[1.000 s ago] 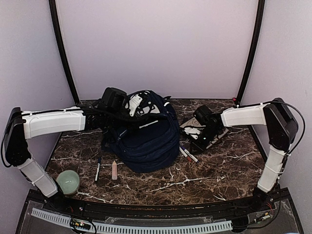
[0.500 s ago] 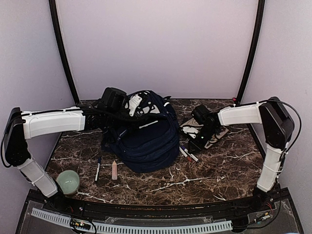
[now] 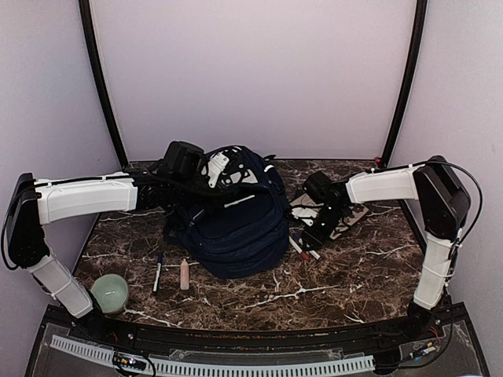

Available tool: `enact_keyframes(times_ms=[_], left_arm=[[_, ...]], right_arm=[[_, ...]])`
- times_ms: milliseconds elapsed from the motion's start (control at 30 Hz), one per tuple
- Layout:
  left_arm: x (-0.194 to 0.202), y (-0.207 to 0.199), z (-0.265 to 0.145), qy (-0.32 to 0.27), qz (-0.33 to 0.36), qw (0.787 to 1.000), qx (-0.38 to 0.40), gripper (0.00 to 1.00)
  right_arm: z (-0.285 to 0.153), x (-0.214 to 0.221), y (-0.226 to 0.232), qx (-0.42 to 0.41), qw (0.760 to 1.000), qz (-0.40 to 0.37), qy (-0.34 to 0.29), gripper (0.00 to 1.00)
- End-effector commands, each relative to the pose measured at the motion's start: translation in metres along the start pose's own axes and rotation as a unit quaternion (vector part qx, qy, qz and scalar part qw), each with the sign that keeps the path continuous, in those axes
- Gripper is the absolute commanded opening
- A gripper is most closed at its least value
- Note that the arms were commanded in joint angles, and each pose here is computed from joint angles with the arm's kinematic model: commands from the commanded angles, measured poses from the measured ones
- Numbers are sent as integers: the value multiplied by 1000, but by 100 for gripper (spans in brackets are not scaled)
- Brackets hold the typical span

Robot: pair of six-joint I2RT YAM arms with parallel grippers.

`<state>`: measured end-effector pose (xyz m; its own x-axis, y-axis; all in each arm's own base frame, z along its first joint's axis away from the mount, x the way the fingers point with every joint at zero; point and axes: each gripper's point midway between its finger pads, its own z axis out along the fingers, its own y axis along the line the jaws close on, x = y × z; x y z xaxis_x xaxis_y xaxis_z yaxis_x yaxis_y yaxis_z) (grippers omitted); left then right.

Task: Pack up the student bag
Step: Pick up the pen from the center of the board.

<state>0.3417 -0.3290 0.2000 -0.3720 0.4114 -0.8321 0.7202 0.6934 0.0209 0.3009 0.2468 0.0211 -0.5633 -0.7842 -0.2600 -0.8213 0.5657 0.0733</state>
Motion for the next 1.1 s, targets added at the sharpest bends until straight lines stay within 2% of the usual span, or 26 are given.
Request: enact_keyframes(times_ms=[0, 433, 800, 1067], left_arm=[[-14, 2, -10, -29, -6, 1000, -2, 0], [-12, 3, -12, -28, -5, 1000, -5, 0], [-13, 3, -13, -29, -6, 1000, -4, 1], [-15, 3, -13, -31, -4, 1000, -4, 0]], right_arm=[[-3, 11, -10, 50, 998, 1, 37, 40], [-2, 24, -29, 109, 992, 1, 70, 33], [0, 21, -19, 77, 995, 4, 66, 11], [-19, 15, -16, 78, 996, -2, 45, 3]])
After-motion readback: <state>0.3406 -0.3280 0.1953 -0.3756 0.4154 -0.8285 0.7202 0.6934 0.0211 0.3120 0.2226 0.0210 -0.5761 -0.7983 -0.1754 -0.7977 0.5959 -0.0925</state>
